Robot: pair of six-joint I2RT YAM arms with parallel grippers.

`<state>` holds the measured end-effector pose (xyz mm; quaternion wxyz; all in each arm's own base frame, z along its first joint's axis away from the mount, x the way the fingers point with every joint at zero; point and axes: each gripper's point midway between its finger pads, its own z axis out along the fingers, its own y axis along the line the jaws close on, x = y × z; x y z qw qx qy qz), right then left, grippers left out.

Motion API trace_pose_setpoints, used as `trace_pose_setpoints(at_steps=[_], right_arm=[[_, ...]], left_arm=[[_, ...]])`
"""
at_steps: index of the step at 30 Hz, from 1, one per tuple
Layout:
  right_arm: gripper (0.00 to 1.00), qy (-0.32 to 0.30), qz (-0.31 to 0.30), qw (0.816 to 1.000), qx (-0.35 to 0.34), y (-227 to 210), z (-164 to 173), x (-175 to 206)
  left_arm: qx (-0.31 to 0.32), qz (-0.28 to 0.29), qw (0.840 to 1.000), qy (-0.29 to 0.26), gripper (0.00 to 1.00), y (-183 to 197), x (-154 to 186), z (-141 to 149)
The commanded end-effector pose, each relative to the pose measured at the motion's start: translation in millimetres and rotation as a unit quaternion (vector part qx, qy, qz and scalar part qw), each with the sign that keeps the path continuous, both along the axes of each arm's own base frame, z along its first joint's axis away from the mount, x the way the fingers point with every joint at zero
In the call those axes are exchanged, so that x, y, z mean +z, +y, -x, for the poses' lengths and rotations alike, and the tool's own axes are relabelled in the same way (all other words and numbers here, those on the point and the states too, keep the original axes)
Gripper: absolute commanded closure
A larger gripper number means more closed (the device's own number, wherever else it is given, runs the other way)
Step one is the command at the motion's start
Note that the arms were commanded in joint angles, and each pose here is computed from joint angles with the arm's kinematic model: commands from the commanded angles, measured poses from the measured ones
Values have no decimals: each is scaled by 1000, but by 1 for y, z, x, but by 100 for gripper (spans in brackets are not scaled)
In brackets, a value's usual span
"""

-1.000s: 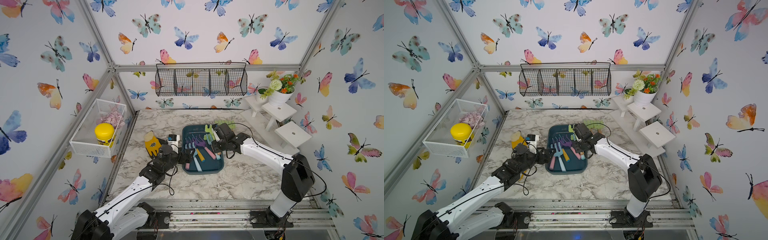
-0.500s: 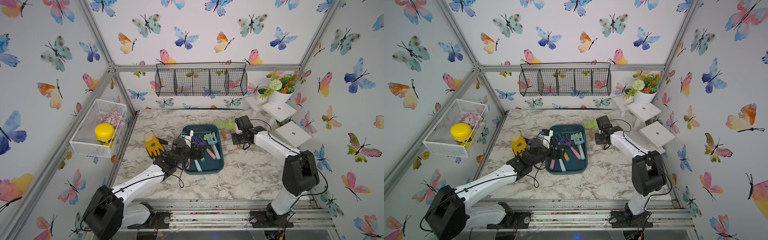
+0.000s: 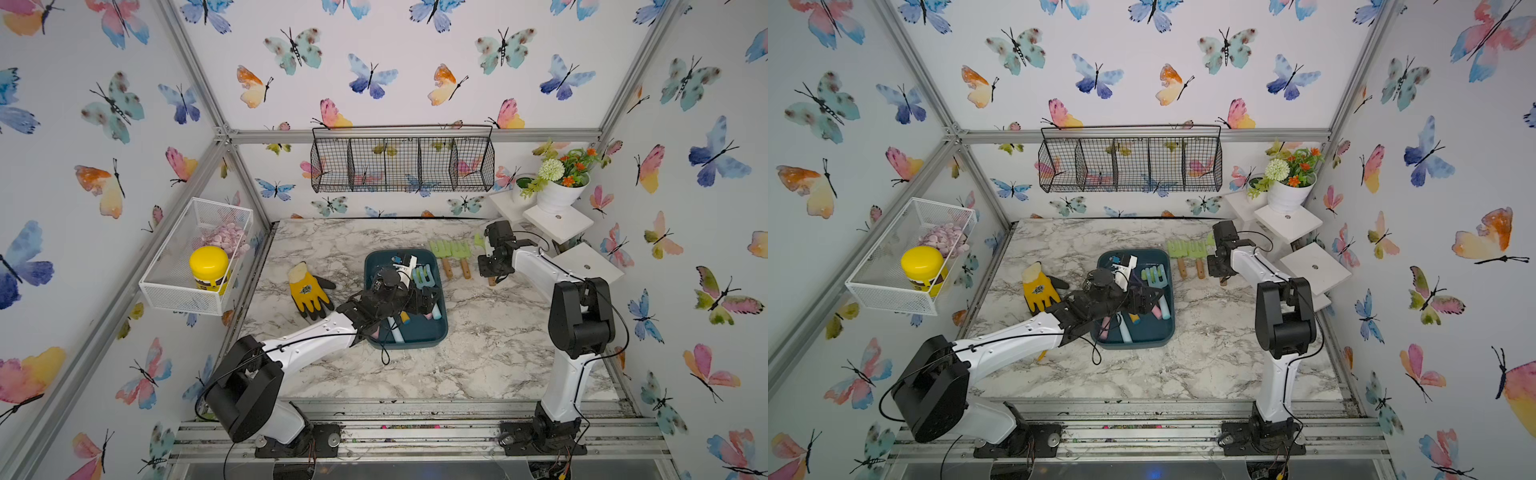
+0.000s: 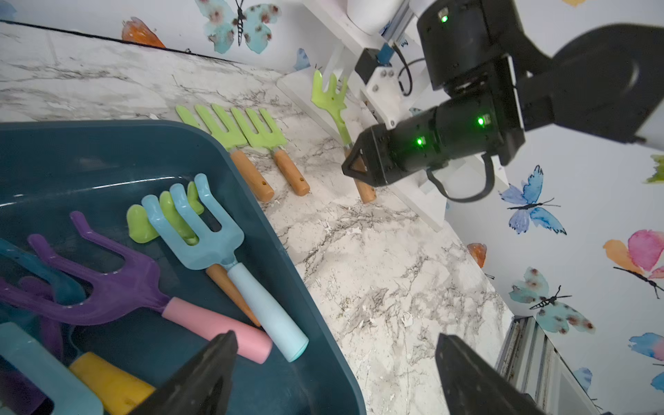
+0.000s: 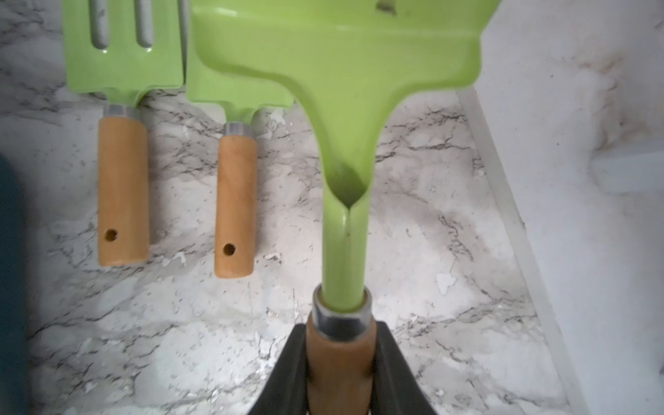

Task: Take the hand rake out of the storage box
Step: Place the rake at the center of the board.

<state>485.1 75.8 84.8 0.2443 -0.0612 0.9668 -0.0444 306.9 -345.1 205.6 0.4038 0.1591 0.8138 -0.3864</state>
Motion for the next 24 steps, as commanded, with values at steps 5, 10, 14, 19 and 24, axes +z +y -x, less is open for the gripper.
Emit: trace_pose_setpoints(at_steps=[5, 10, 14, 19, 24], right_arm=[[80, 3, -16, 1000, 14, 0, -36, -14], [80, -7, -24, 1000, 18, 4, -60, -17], [79, -1, -27, 999, 20, 4, -72, -23], [78, 7, -36, 999, 19, 2, -74, -34], [77, 21, -47, 998, 20, 1, -72, -48]], left_arm=[[-35, 9, 999, 6, 8, -15, -2, 17], [-35, 4, 999, 9, 8, -18, -6, 17], [-42, 3, 999, 14, 8, -24, -12, 19], [-49, -1, 999, 20, 8, -31, -19, 21], [-55, 4, 998, 23, 8, -34, -17, 25]])
